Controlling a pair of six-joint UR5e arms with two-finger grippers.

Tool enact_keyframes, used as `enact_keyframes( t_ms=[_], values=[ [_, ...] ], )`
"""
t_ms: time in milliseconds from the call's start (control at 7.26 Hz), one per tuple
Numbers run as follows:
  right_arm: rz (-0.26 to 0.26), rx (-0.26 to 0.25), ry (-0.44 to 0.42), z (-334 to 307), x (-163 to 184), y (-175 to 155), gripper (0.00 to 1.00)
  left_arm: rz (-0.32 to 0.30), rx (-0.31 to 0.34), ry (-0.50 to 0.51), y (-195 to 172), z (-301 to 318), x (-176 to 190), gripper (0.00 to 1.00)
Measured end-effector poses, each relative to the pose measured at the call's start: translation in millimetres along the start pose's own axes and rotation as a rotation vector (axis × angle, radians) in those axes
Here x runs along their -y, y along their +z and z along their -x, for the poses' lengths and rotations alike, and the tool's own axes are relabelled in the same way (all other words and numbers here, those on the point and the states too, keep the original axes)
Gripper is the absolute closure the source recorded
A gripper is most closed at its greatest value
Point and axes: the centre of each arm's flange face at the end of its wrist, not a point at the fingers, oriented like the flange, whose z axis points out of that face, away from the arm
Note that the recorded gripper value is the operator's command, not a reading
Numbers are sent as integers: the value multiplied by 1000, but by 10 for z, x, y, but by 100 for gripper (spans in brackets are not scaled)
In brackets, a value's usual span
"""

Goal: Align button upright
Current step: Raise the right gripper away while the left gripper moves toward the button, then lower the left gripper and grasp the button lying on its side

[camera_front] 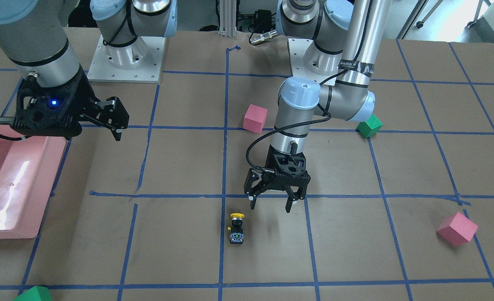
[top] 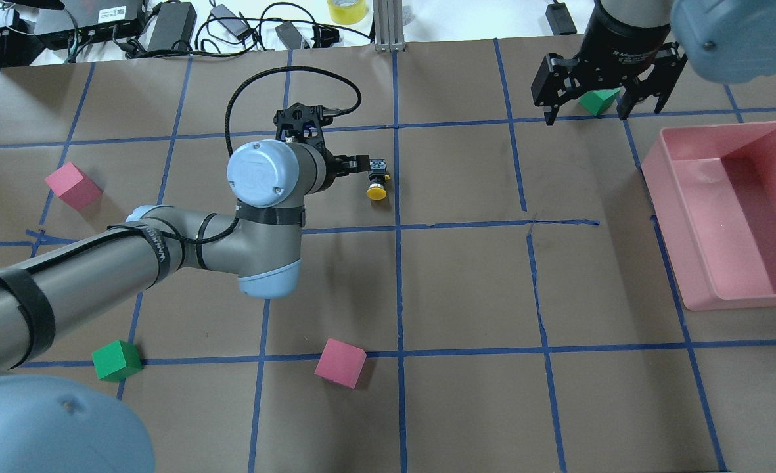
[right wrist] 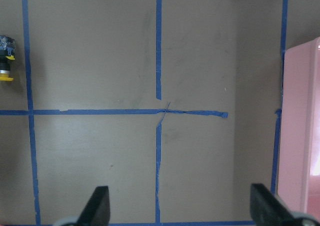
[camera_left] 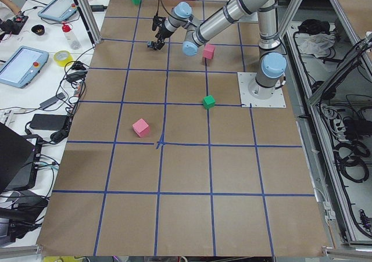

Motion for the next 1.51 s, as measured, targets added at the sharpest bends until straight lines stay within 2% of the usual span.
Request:
enact_keyframes(
  t_ms=[138,413,688,1101,1239,1514],
  values=[
    [11,2,14,-67,-63,-66,0,-5,0,-14,120,-146,-48,16],
    [18,5,48,-97,-125,-136,0,-31,32,-8,342,-416,-238,15],
    [22,21,112,-73,-135,-141,0,-82,18,16,467,-652,-278,13],
    [23,31,136,-94,-109,-114,0,-155,-1,200,531,-660,-403,12],
    [22,32,136,-92,-106,-110,0,-162,5,223,532,-609,-394,13],
    [30,22,136,-94,-118,-70,0,-190,8,200,526,-435,-503,13]
  ],
)
